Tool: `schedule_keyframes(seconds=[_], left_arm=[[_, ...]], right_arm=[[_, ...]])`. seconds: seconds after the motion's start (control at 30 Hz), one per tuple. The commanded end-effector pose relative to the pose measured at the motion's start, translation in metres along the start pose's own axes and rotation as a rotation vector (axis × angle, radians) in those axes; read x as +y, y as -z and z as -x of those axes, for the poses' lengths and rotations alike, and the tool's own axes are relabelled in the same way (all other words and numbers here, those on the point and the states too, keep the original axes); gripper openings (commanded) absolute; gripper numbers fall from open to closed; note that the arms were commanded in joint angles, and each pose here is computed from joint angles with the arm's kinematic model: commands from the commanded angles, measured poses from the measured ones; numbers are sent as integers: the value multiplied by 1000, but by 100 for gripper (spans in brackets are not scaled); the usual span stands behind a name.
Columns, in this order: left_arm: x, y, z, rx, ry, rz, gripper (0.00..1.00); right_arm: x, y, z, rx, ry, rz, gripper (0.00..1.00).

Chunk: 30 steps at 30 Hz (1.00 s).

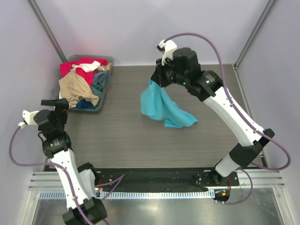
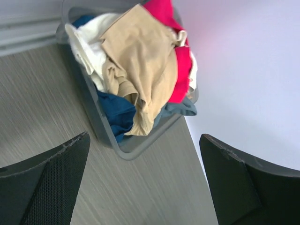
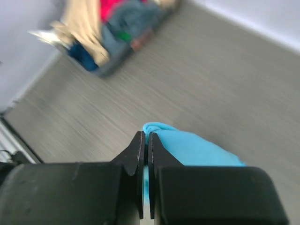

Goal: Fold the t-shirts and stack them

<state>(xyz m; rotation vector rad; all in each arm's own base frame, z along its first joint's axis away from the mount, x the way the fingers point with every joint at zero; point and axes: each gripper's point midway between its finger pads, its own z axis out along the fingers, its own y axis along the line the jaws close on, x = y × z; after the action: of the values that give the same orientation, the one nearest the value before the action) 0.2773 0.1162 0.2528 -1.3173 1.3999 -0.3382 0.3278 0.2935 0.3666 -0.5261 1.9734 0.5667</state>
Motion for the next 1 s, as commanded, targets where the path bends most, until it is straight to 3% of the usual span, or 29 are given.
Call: schedule_keyframes(seconds=[0.0, 0.07, 0.17, 0.2, 0.23, 0.27, 0.3, 0.33, 0.37, 0.4, 0.47, 0.5, 0.6, 0.67, 0.8, 0.9, 0.97], left_arm=[[-4, 33, 8, -28, -149, -20, 100], [-14, 46, 15, -43, -191, -44, 100], [-29, 61, 18, -26, -218, -73, 100], [-33, 67, 20, -27, -226, -85, 100], [-36, 71, 17, -12, -228, -106, 100], [-38, 75, 13, 3, -231, -126, 100], [-39, 77, 13, -1, -229, -131, 100], [-36, 76, 9, 13, -229, -131, 100], [-36, 77, 2, 41, -231, -147, 100], [-33, 76, -2, 54, -230, -144, 100], [-17, 71, -14, 81, -229, -126, 100], [-11, 69, -18, 89, -230, -117, 100], [3, 66, -30, 115, -234, -104, 99], [10, 63, -37, 136, -244, -92, 99], [17, 55, -46, 181, -290, -76, 98], [17, 47, -60, 241, -348, -72, 96], [11, 44, -79, 304, -418, -89, 96]], right_arm=[[52, 128, 137, -450, 129, 231, 1], [42, 147, 144, -495, 147, 176, 1], [7, 162, 109, -474, 143, 20, 1], [-8, 134, 69, -386, 140, -33, 1], [-20, 157, 57, -426, 125, -84, 1], [-48, 147, 17, -387, 94, -203, 4], [-68, 129, -9, -330, 60, -300, 14], [-86, 131, -29, -325, 1, -391, 39], [-103, 142, -47, -337, -60, -479, 94], [-135, 138, -95, -284, -149, -661, 100], [-164, 144, -139, -233, -243, -805, 100], [-169, 135, -173, -135, -263, -809, 100], [-198, 133, -219, 1, -416, -892, 100], [-209, 134, -225, 36, -511, -892, 100], [-159, 104, -183, 20, -605, -538, 100], [-114, 90, -206, 154, -685, -396, 99], [-92, 85, -228, 210, -721, -391, 100]])
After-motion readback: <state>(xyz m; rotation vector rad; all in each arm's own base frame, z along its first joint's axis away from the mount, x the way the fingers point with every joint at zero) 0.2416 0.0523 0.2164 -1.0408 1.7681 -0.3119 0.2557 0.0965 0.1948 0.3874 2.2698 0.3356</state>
